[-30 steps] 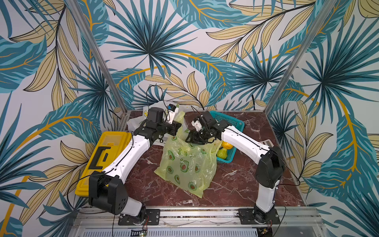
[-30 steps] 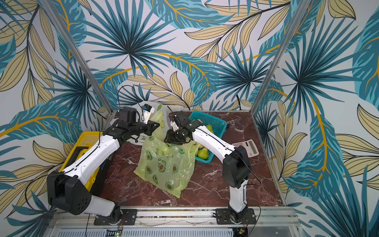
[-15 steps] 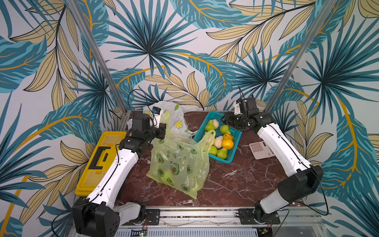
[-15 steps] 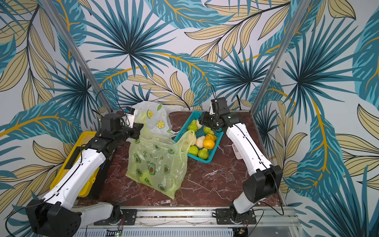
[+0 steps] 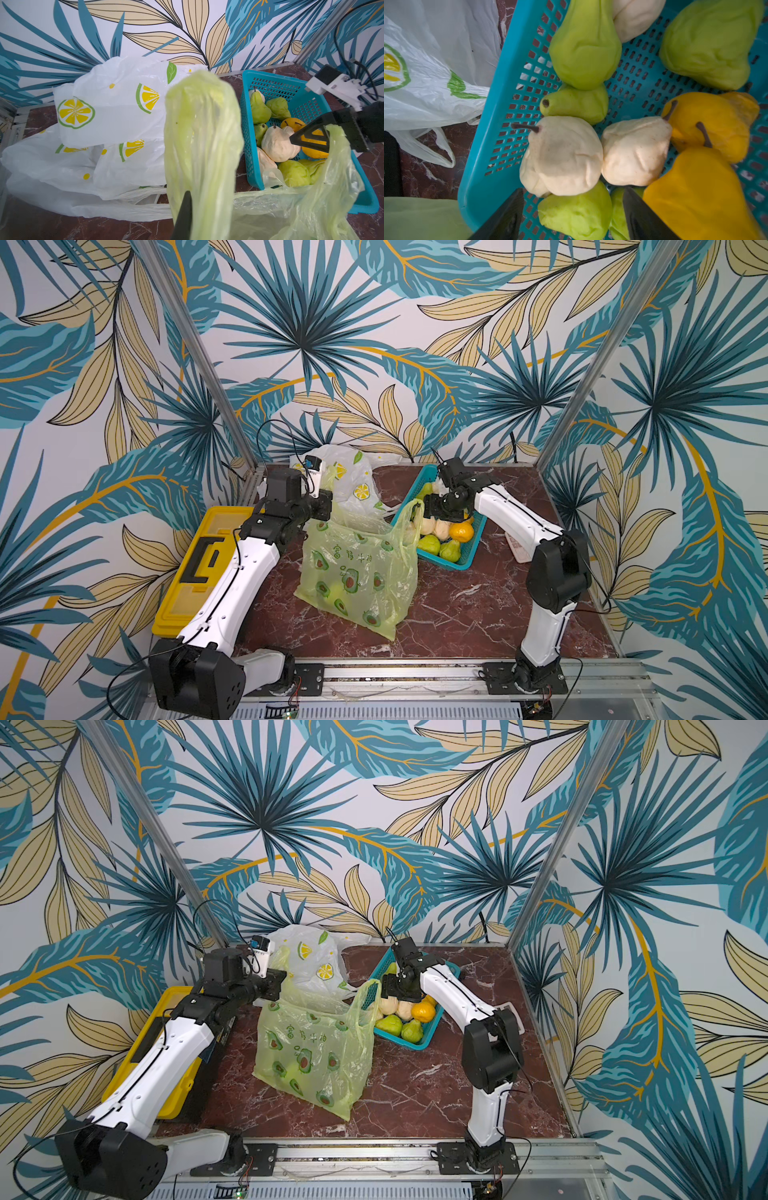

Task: Place the pears into plastic bags & tie knots
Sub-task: Pick up the pear from the basket.

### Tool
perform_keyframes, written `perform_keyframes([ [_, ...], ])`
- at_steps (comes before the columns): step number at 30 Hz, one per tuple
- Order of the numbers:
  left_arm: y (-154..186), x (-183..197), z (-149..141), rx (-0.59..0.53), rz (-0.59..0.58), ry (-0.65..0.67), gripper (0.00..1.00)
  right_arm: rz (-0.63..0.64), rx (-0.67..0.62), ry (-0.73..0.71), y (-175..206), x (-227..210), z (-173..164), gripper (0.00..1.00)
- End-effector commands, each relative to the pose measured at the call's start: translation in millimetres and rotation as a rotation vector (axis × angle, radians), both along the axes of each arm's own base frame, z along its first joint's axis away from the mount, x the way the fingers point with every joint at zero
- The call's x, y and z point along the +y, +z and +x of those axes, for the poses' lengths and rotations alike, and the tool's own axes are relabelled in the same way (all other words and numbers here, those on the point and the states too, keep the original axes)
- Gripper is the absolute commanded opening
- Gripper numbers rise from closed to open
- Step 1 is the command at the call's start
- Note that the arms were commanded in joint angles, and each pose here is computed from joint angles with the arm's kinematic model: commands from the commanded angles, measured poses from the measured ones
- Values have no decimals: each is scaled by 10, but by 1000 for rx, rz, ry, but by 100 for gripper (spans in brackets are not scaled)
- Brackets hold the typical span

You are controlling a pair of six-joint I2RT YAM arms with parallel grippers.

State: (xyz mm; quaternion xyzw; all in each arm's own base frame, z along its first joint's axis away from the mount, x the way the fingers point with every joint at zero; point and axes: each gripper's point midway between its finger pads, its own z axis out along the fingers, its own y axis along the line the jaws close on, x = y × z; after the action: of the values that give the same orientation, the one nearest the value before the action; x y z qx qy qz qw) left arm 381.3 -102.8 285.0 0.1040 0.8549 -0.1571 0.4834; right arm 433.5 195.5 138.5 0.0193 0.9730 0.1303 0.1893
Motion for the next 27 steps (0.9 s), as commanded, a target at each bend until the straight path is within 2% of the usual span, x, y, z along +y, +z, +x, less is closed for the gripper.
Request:
perform_keyframes([
  [1,151,-61,5,-16,-44,-29,5,-59,31,22,-197,48,78,78],
  [6,190,-104,-1,-21,-54,-52,5,-160,51,36,-330,-7,129,75],
  [7,201,-105,4,-24,-55,-53,5,-168,48,36,-314,-28,129,72],
  [9,197,-114,11,-23,-55,-59,5,-169,38,32,-214,-82,109,59],
  [11,198,-120,24,-21,-55,-62,5,-133,7,20,-13,-132,78,46],
  [12,196,-124,31,-20,-55,-63,5,-104,-13,8,111,-168,55,42],
  [16,193,-160,59,-13,-64,-72,5,-24,-91,-52,579,-399,-70,40],
  [21,187,-351,70,-11,-74,-112,5,-42,-225,-184,1170,-800,-278,39],
  [24,167,-493,89,-8,-73,-138,5,106,-291,-144,1523,-503,-341,37],
  [27,167,-605,122,-4,-83,-156,5,276,-291,-4,1700,236,-415,36],
])
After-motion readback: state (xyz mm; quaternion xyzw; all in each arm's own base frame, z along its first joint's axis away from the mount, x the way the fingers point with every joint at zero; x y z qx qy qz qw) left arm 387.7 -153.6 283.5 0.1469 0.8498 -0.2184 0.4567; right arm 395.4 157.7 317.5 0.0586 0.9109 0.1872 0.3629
